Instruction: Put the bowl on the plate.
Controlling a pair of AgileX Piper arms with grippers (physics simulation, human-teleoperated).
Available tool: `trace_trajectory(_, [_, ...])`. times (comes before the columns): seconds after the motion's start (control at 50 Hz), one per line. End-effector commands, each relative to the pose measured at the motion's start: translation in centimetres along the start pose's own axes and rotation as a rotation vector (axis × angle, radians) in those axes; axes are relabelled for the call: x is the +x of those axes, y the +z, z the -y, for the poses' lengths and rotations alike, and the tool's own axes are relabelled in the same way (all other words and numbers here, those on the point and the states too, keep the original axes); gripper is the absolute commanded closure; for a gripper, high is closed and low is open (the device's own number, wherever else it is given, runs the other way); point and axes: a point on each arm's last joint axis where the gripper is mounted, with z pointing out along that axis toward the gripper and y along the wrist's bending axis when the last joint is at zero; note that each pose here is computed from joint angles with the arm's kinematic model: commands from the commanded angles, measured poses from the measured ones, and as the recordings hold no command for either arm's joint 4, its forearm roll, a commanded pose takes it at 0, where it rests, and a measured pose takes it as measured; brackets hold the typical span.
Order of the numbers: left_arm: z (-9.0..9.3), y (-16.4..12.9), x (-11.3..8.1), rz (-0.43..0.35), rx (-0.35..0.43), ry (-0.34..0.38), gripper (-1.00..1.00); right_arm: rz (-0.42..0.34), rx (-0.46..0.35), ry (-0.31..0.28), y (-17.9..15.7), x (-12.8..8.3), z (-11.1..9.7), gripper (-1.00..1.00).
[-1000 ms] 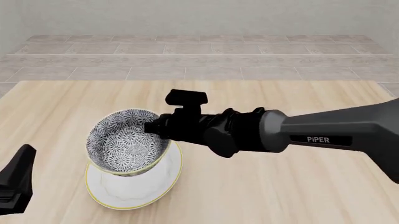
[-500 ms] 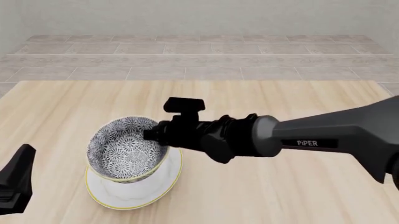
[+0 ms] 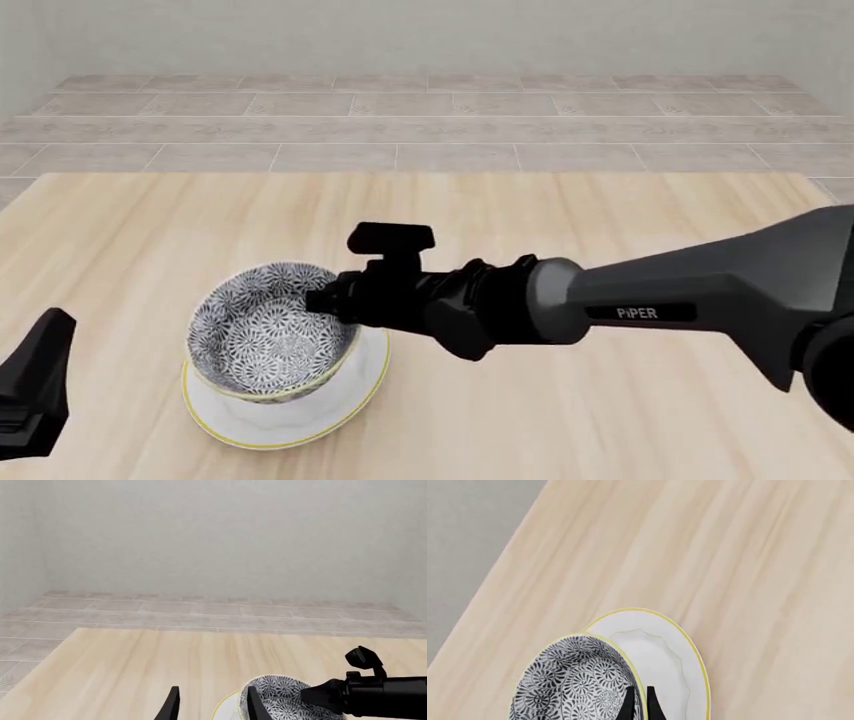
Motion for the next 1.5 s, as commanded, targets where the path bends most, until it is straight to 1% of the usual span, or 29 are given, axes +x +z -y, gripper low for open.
trace_trajectory(0.02, [0.0,0.0,0.0,0.001,0.000,-0.001,-1.00,0.004,-0.001,0.036,0.4,0.2,0.0,1.00])
trace_trajectory(0.64, [0.0,0.0,0.1,0.001,0.003,-0.004,-1.00,-0.013,0.015,0.033,1.2,0.7,0.6,1.00])
trace_trajectory(0.88, [0.0,0.0,-0.1,-0.001,0.006,-0.004,-1.00,-0.020,0.019,0.033,1.5,1.0,0.7,1.00])
trace_trajectory(1.14, [0.0,0.0,0.6,0.000,0.007,-0.004,-1.00,-0.025,0.017,0.042,1.8,1.7,0.9,1.00])
trace_trajectory(1.34, [0.0,0.0,0.6,0.001,0.006,-0.005,-1.00,-0.029,0.016,0.050,2.1,2.2,1.1,1.00])
trace_trajectory(1.5, [0.0,0.0,0.5,0.002,0.006,-0.006,-1.00,-0.028,0.019,0.051,2.1,2.2,1.2,1.00])
